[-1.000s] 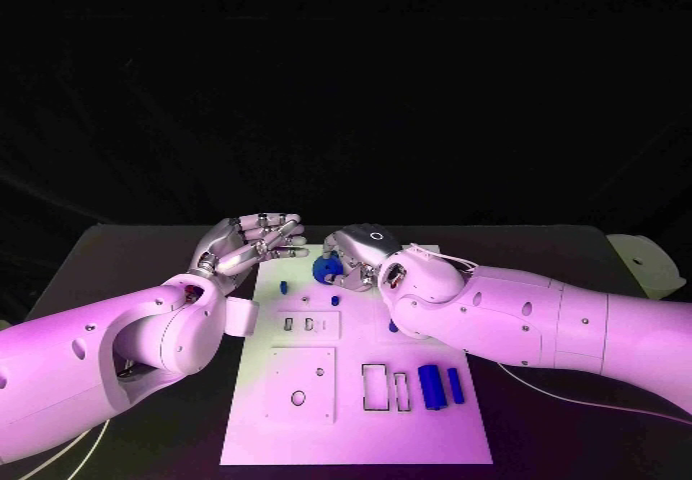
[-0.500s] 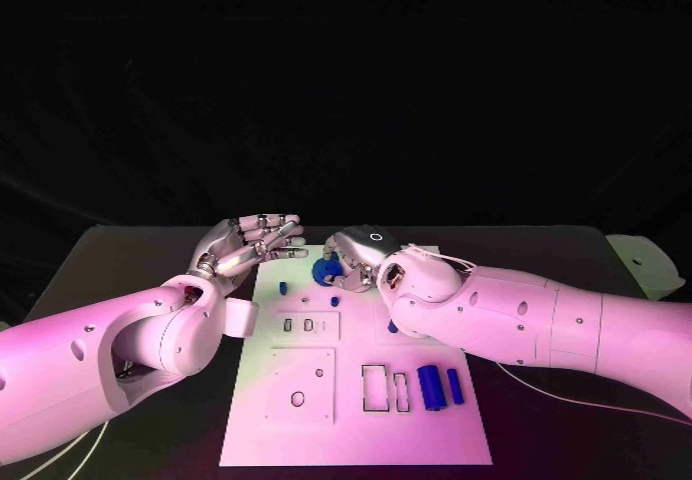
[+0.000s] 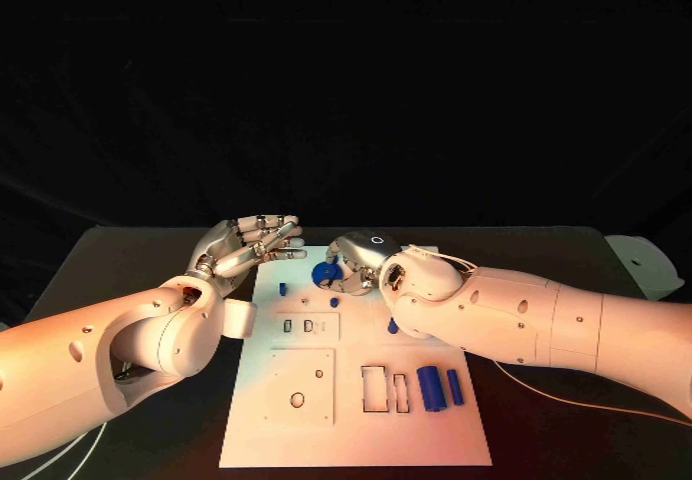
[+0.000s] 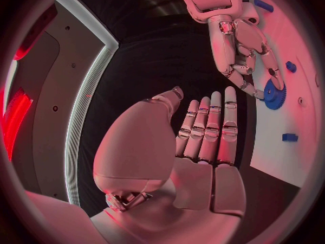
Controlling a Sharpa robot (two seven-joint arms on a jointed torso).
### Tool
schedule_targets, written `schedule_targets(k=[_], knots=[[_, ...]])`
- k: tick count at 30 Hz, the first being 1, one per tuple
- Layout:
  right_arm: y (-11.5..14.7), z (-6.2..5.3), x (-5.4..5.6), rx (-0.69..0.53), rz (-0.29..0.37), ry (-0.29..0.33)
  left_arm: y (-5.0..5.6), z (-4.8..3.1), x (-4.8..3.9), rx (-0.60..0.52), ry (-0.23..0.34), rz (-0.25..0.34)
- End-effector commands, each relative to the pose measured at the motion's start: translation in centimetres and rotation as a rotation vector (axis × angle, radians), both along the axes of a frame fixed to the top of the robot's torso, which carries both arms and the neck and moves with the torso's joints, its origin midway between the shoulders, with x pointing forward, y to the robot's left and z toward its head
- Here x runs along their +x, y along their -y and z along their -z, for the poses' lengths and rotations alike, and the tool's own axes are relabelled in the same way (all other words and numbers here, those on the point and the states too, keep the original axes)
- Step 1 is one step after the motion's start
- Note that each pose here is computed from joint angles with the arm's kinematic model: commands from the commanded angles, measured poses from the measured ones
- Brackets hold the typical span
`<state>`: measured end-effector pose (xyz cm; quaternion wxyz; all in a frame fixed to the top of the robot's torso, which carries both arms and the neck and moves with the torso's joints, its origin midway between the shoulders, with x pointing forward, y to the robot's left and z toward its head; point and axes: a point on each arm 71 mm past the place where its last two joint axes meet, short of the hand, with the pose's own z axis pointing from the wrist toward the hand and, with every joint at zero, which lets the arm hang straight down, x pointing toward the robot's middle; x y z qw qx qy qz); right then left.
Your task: Assemble the parts on the task board
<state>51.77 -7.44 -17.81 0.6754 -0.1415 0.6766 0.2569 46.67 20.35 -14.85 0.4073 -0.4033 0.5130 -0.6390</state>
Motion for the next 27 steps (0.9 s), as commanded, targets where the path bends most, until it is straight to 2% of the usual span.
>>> schedule_targets(k=[1,8,14,17,22,27], knots=[[0.0,0.4,0.0,-0.015,-0.012,-0.044,0.2,-0.15,-0.08,-0.006,0.006,0.018],[0.6,0.3,0.0,-0.003,0.003,-0.039,0.2,-0.14,-0.08,-0.005,0.005,0.016],[2.7,-0.5,-0.6,0.062,0.024,0.018,0.0,-0.14,-0.05,-0.004,0.006,0.012],[4.0,-1.1,-0.8,0.098,0.034,0.037,-0.1,-0.13,-0.01,-0.003,0.007,0.008],[7.5,-2.8,-1.5,0.177,0.052,0.043,-0.5,-0.11,0.05,0.000,0.008,0.000],[11.9,-4.4,-2.3,0.256,0.063,0.004,-0.7,-0.11,0.05,0.002,0.008,-0.004]])
